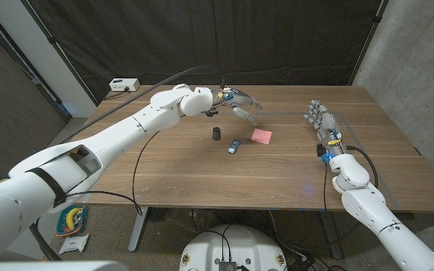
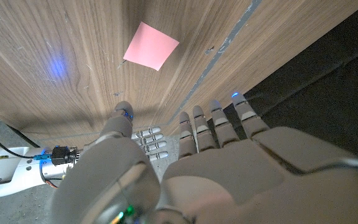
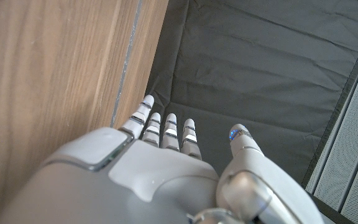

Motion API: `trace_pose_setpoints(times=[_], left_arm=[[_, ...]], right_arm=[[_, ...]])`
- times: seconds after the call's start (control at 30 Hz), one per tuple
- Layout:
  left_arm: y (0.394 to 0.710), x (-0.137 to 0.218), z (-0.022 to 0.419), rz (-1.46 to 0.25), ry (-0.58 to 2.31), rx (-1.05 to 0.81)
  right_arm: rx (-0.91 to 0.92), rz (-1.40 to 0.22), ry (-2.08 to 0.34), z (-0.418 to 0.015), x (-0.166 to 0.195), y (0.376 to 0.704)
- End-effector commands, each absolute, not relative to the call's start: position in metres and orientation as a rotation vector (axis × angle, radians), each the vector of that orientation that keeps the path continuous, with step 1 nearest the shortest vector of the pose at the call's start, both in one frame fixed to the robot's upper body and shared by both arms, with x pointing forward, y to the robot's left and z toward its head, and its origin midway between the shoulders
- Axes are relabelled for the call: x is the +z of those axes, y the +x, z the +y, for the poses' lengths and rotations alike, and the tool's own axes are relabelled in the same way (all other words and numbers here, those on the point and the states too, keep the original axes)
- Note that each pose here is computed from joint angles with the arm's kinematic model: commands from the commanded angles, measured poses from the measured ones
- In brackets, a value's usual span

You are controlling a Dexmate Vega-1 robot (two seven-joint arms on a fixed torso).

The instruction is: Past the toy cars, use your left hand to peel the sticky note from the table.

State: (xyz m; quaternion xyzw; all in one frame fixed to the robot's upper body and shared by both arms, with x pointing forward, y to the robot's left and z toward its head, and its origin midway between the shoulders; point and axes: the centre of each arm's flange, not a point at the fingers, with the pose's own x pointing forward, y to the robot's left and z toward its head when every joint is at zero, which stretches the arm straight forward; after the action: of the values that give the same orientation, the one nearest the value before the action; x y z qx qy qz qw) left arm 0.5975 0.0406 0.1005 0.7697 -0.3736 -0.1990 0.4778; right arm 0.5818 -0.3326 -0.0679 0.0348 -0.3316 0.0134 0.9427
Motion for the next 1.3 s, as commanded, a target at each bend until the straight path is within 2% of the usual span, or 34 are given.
trace_pose_setpoints(times=[0.03,1.3], left_arm=[[0.594,0.095,0.031,-0.938,1.985,-0.451],[0.599,0.07,0.004,-1.042,2.213,-0.415]], right_arm=[[0.027,-0.678,0.08,-0.334,-0.071,0.582],[0.028,-0.668,0.102,-0.335,-0.08,0.59]])
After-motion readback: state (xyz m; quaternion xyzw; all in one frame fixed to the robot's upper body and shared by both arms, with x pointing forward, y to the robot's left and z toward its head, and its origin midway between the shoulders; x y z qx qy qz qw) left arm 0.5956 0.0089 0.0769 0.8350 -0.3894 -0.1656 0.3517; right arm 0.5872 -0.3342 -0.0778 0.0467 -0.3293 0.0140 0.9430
